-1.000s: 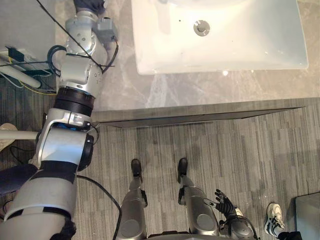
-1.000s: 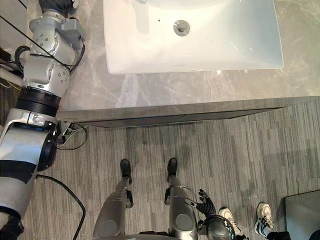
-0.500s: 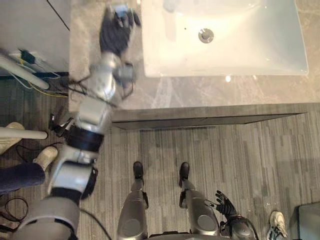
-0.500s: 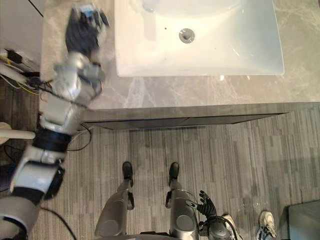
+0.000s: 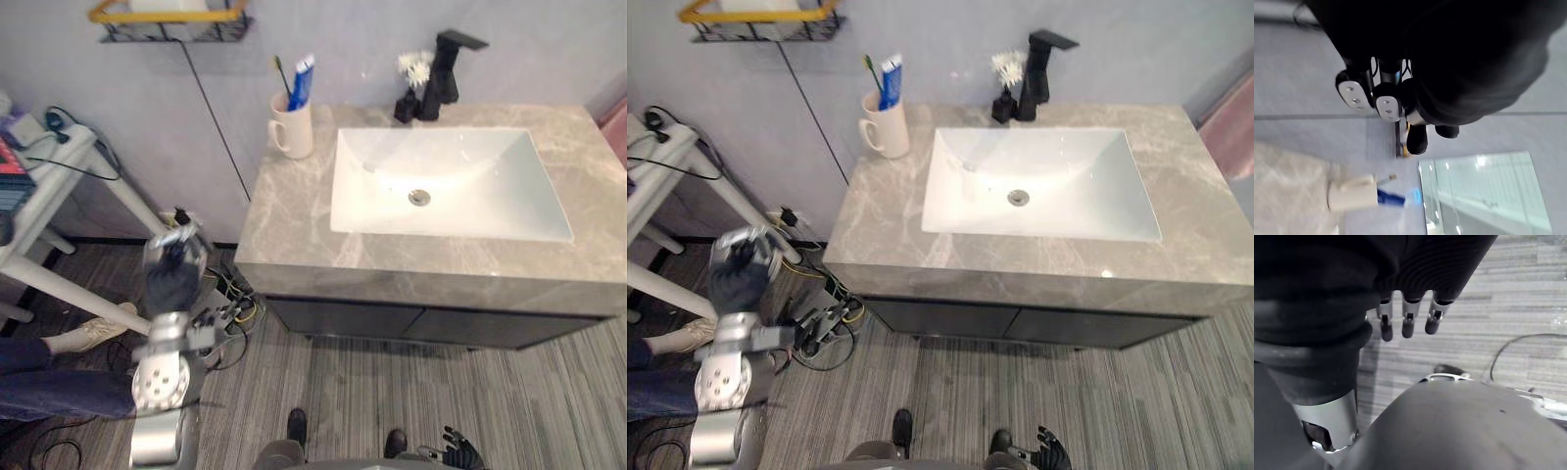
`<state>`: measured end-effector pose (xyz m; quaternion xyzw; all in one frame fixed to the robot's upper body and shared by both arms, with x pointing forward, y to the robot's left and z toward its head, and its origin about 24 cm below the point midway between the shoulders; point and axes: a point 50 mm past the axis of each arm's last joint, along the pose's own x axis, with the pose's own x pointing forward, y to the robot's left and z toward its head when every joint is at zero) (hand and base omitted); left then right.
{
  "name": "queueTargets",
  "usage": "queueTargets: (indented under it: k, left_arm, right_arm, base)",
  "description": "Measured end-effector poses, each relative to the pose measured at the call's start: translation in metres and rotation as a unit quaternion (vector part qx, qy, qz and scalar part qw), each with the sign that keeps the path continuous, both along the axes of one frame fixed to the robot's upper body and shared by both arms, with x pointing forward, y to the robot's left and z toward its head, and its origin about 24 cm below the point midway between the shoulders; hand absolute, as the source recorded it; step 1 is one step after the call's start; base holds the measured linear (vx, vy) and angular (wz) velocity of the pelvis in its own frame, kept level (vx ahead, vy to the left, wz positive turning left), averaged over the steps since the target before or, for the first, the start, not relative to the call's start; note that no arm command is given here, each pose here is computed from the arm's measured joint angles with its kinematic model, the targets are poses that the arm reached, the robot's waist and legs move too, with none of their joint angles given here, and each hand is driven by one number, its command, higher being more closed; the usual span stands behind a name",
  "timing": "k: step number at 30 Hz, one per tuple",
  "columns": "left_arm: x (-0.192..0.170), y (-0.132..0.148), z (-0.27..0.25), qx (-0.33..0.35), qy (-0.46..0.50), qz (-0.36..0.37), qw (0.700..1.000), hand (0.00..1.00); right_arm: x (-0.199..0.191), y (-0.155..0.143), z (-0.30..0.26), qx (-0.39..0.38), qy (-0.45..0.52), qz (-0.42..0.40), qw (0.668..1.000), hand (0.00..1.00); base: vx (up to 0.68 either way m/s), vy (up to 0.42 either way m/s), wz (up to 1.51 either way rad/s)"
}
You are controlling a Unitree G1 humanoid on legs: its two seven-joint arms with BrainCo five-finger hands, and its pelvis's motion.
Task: Organize washtable
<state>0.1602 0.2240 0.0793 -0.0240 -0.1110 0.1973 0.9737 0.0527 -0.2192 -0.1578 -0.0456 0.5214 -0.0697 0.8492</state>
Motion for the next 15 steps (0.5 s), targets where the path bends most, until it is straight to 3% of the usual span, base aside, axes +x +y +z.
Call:
queueTargets:
  k: [5,8,10,11,13,15]
  left_arm:
    - [-0.044,0.005,-0.101,-0.068,0.227,0.033,0.971,1.0]
    - [-0.088,-0.004,-0.168,-0.114,0.393,0.045,0.911,1.0]
    - [-0.133,-0.015,-0.213,-0.129,0.53,0.048,0.837,1.0]
    - [-0.143,-0.017,-0.22,-0.133,0.559,0.047,0.817,0.0]
    - [-0.169,-0.013,-0.236,-0.14,0.626,0.065,0.764,0.0]
    - [-0.18,-0.014,-0.242,-0.151,0.657,0.065,0.736,0.0]
  right_arm:
    - [-0.013,0.001,-0.001,0.002,0.014,-0.01,1.0,0.0]
    - [-0.017,0.003,-0.002,0.006,0.021,-0.013,1.0,0.0]
    - [-0.021,0.006,-0.003,0.01,0.026,-0.016,0.999,0.0]
    - [-0.022,0.007,-0.004,0.01,0.027,-0.016,0.999,0.0]
    - [-0.024,0.008,-0.007,0.014,0.038,-0.033,0.999,0.0]
    - [-0.024,0.008,-0.008,0.015,0.042,-0.037,0.998,0.0]
  base:
    - [-0.05,-0.013,0.23]
    - [-0.06,-0.012,0.22]
    - [-0.02,-0.005,0.1]
    - [0.0,0.0,0.0]
    - [0.0,0.0,0.0]
    - [-0.03,-0.005,0.03]
